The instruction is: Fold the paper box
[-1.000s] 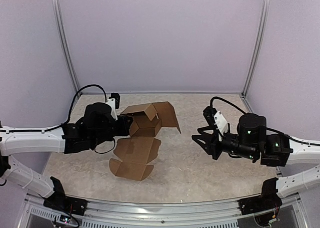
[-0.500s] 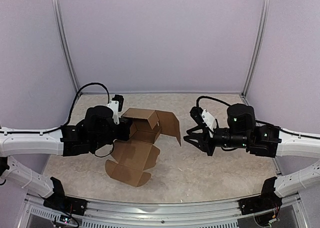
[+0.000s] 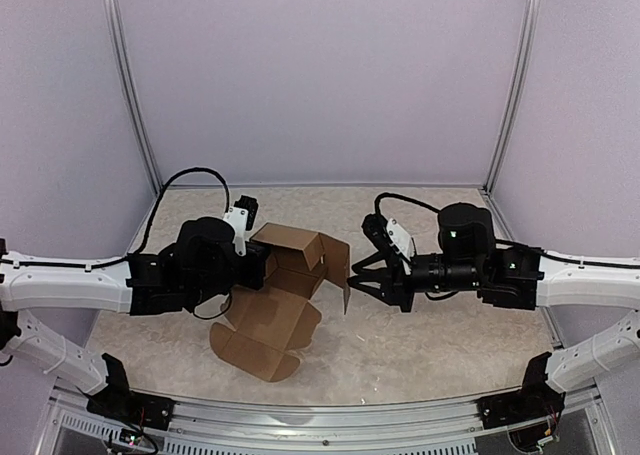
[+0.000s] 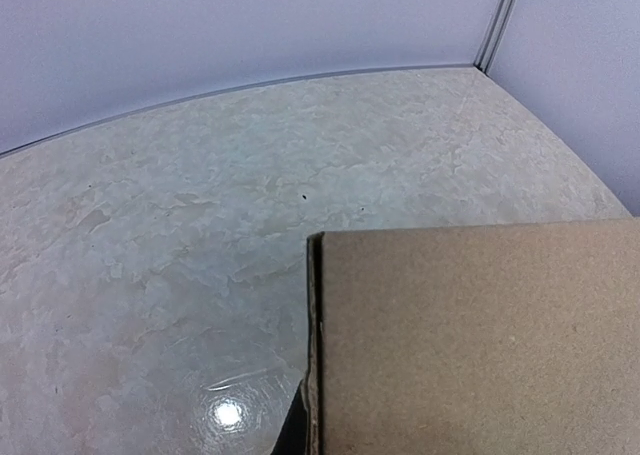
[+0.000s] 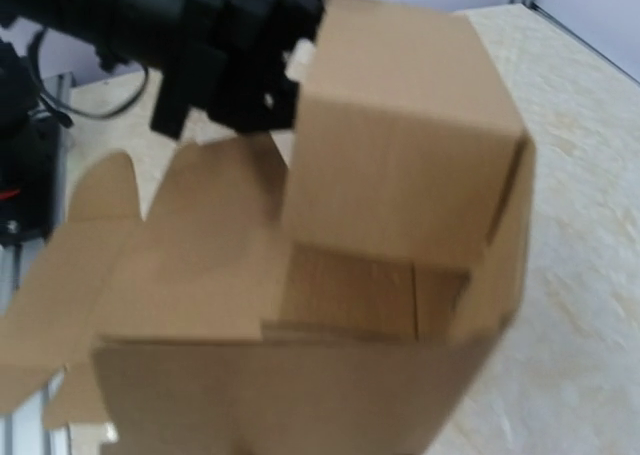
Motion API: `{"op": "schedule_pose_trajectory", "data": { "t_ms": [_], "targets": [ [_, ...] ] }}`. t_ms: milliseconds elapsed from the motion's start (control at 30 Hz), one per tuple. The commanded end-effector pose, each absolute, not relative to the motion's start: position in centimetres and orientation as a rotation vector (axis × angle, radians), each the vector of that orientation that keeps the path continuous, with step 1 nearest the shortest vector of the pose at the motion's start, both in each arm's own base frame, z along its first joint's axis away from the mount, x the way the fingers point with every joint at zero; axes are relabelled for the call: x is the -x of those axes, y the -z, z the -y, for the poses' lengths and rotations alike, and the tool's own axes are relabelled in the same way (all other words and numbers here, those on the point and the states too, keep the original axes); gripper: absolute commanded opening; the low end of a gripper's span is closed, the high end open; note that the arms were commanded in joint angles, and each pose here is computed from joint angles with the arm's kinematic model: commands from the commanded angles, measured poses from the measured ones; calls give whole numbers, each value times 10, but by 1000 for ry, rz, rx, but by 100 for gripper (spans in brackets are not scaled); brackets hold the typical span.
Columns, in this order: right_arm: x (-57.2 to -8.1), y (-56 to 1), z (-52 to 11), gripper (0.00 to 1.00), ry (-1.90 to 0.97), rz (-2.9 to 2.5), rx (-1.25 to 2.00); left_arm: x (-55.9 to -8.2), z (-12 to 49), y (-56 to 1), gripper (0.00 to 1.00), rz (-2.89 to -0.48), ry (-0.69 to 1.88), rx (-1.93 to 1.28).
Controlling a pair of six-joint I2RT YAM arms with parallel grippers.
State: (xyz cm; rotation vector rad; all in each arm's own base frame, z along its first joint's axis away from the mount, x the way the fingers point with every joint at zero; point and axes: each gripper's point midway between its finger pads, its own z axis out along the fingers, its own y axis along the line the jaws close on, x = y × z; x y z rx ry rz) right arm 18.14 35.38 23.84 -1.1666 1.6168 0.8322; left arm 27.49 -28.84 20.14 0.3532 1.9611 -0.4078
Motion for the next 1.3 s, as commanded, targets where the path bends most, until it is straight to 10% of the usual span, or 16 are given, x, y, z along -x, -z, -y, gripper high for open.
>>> {"op": "schedule_pose_trajectory", "data": {
  "t_ms": [0, 1267],
  "targets": [
    [-182, -255, -367, 29, -903, -1567, 1156, -272, 297, -203, 0, -1949, 416, -386],
    [-235, -234, -425, 44, -675, -1670, 865, -269, 286, -209, 0, -1977, 330, -147]
  ]
}}
